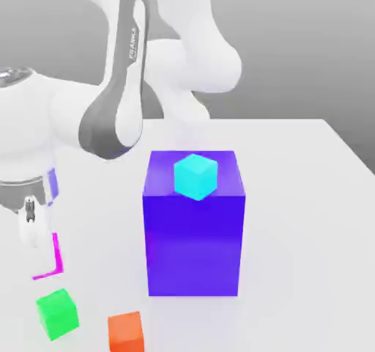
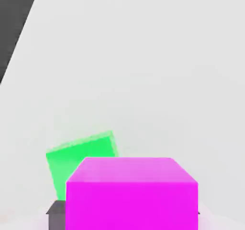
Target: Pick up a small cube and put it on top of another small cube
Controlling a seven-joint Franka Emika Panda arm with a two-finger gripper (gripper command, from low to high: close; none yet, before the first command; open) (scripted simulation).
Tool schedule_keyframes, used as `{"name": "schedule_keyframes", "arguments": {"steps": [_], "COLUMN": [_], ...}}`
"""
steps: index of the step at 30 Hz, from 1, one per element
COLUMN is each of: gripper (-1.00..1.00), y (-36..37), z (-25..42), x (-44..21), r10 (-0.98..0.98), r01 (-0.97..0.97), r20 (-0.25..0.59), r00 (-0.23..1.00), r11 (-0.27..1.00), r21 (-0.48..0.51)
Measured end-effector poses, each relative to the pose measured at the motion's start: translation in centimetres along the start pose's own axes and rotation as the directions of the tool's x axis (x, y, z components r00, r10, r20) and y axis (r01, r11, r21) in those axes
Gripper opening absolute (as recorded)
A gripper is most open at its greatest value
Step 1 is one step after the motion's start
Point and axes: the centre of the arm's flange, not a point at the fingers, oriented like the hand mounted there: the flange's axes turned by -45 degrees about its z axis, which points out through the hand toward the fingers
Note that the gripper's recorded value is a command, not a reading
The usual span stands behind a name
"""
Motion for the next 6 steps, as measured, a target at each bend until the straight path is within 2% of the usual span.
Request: {"name": "schedule_keyframes", "arguments": {"steps": [2,3,6], "gripper": [-1.00,1.00,1.00], "y": [-0.3,-0.3,-0.3], "z": [2.5,3.5,3.5], "x": [0.0,-0.1,-0.1], "r10": [-0.005,-0.005,-0.005], "r01": [0.005,0.005,0.005], "r20": [0.000,0.000,0.000], "r00": [1.000,1.000,1.000], "r11": [1.000,1.000,1.000], "r21": [0.000,0.000,0.000]}}
